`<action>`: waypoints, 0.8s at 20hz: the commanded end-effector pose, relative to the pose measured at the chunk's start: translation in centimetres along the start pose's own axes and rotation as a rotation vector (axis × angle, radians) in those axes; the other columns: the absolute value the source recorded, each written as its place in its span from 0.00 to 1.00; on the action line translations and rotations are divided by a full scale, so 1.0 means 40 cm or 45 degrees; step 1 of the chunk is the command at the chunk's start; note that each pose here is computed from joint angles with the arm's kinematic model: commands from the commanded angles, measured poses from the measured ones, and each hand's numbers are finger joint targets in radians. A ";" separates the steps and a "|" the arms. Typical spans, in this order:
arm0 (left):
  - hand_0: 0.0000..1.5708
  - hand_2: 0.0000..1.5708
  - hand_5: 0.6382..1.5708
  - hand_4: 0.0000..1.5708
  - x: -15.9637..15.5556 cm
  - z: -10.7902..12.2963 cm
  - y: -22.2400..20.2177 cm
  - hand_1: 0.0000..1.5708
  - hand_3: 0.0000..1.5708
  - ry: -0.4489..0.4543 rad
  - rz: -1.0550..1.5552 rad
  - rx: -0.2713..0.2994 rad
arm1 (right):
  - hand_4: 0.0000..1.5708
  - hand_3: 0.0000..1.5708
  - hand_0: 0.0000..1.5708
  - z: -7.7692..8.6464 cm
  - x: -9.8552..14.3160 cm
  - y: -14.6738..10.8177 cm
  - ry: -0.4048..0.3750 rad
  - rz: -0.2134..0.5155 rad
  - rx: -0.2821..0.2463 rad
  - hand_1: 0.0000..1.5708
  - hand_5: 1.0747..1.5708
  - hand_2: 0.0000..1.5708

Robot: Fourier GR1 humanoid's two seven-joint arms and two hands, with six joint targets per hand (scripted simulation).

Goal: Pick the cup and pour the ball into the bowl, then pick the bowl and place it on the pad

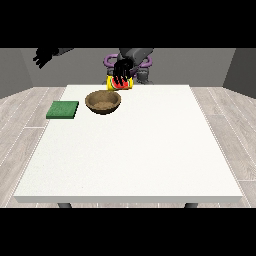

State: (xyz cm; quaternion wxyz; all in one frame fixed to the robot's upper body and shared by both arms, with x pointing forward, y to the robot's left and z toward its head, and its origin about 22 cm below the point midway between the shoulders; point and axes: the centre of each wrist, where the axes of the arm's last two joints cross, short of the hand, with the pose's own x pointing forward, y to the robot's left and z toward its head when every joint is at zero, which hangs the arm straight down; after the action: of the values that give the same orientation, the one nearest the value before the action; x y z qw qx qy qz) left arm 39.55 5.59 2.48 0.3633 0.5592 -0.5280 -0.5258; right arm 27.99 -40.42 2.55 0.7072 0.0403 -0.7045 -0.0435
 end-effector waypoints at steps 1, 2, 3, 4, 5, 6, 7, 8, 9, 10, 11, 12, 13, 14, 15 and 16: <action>0.77 1.00 1.00 0.67 0.043 0.000 0.036 0.77 1.00 -0.001 -0.265 0.059 | 0.44 0.18 0.00 -0.037 -0.013 0.042 -0.033 -0.006 0.045 0.00 0.96 0.00; 0.47 1.00 1.00 0.64 0.058 -0.006 0.066 0.47 1.00 -0.039 -0.275 -0.001 | 0.45 0.19 0.00 -0.028 -0.027 0.030 -0.010 -0.002 0.002 0.00 0.97 0.00; 0.39 0.95 1.00 0.65 0.064 0.027 0.034 0.39 0.98 -0.085 -0.309 -0.061 | 0.44 0.19 0.00 -0.043 -0.035 0.058 0.071 -0.027 0.000 0.00 0.97 0.00; 0.26 0.85 1.00 0.65 0.076 0.020 0.057 0.26 0.99 -0.087 -0.351 -0.027 | 0.44 0.21 0.00 -0.049 -0.009 0.038 -0.001 -0.017 0.047 0.00 0.97 0.00; 0.17 0.80 1.00 0.66 0.096 0.057 0.046 0.17 0.99 -0.083 -0.343 -0.062 | 0.44 0.21 0.00 -0.056 -0.029 0.059 0.012 -0.006 0.037 0.00 0.96 0.00; 0.16 0.79 1.00 0.69 0.083 0.021 0.072 0.16 0.99 -0.141 -0.338 -0.034 | 0.44 0.21 0.00 -0.063 0.028 0.025 -0.023 -0.002 -0.003 0.00 0.96 0.00; 0.21 0.81 1.00 0.69 0.099 0.043 0.069 0.21 1.00 -0.153 -0.374 -0.065 | 0.44 0.21 0.00 -0.056 0.009 0.017 -0.009 -0.006 0.033 0.00 0.96 0.00; 0.12 0.79 1.00 0.71 0.101 0.023 0.099 0.12 1.00 -0.150 -0.389 -0.041 | 0.44 0.22 0.00 -0.041 -0.011 0.018 -0.021 0.016 0.008 0.00 0.96 0.00; 0.11 0.76 1.00 0.72 0.087 0.015 0.084 0.11 1.00 -0.143 -0.429 -0.073 | 0.44 0.17 0.00 -0.059 -0.001 0.065 -0.016 -0.004 0.034 0.00 0.95 0.00; 0.00 0.73 1.00 0.71 0.108 0.056 0.077 0.00 1.00 -0.215 -0.377 -0.121 | 0.44 0.17 0.00 -0.045 -0.014 0.037 0.041 0.006 -0.002 0.00 0.95 0.00; 0.00 0.68 1.00 0.71 0.113 0.048 0.103 0.00 0.98 -0.231 -0.365 -0.100 | 0.44 0.17 0.00 -0.017 -0.038 0.004 0.048 -0.001 -0.039 0.00 0.95 0.00; 0.00 0.67 1.00 0.70 0.115 0.075 0.078 0.00 0.98 -0.212 -0.346 -0.073 | 0.44 0.17 0.00 -0.008 -0.035 -0.010 0.036 -0.008 -0.072 0.00 0.95 0.00; 0.00 0.70 1.00 0.71 0.095 0.066 0.070 0.00 0.98 -0.140 -0.250 -0.127 | 0.44 0.17 0.00 0.023 -0.059 -0.005 0.094 0.004 -0.020 0.00 0.95 0.00; 0.00 0.73 1.00 0.66 0.041 0.024 0.090 0.00 0.95 -0.067 -0.179 -0.004 | 0.44 0.17 0.00 0.016 -0.027 -0.032 0.030 0.005 -0.037 0.00 0.95 0.00; 0.20 0.95 1.00 0.70 -0.006 0.017 0.086 0.20 0.98 -0.039 -0.090 0.018 | 0.44 0.17 0.00 0.035 -0.068 -0.011 0.052 0.002 -0.062 0.00 0.95 0.00; 0.48 1.00 0.98 0.70 -0.031 0.034 0.064 0.48 0.98 -0.024 0.055 -0.019 | 0.45 0.11 0.00 0.038 -0.058 -0.027 0.102 0.000 -0.117 0.00 0.96 0.00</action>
State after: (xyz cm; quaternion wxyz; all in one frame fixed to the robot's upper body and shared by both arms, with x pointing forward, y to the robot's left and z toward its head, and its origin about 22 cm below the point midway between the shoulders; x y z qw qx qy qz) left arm 37.36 3.48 4.77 0.3147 0.5655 -0.4917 -0.5826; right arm 27.73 -40.47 0.86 0.7222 0.0275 -0.6888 -0.0562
